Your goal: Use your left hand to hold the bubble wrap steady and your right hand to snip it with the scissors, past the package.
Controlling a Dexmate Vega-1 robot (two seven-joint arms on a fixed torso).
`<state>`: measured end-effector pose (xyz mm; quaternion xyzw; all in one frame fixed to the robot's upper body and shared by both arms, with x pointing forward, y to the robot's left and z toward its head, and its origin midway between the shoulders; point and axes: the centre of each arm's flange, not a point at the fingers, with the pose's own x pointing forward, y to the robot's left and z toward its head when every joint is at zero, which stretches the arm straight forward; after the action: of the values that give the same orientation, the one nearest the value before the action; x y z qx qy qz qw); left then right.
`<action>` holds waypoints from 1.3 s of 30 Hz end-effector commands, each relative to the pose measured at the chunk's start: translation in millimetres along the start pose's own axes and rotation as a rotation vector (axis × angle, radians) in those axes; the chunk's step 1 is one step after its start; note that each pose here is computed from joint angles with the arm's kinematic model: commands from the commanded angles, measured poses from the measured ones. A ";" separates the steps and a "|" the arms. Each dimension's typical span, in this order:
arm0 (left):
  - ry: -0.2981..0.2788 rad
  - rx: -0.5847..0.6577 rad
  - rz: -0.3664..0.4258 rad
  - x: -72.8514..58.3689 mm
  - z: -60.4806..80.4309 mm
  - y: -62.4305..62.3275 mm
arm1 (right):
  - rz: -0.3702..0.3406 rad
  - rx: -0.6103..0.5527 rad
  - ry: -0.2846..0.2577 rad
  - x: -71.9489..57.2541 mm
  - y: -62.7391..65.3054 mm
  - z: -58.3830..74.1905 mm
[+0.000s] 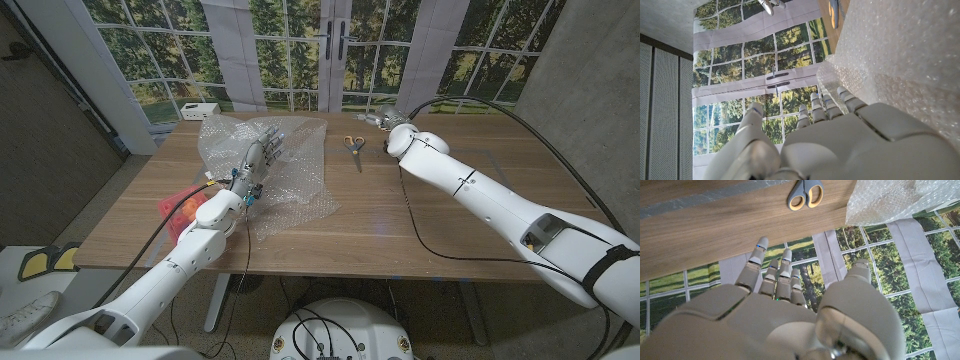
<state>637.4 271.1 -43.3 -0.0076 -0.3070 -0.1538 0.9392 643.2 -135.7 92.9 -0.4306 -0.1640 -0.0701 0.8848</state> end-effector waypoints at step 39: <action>0.009 0.000 -0.001 -6.1 -2.5 -2.2 | -0.032 -0.126 0.067 4.8 20.8 28.8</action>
<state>635.8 268.9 -49.3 -0.0096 -0.3031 -0.1549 0.9402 645.3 -106.2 98.1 -0.4676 -0.1396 -0.0985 0.8673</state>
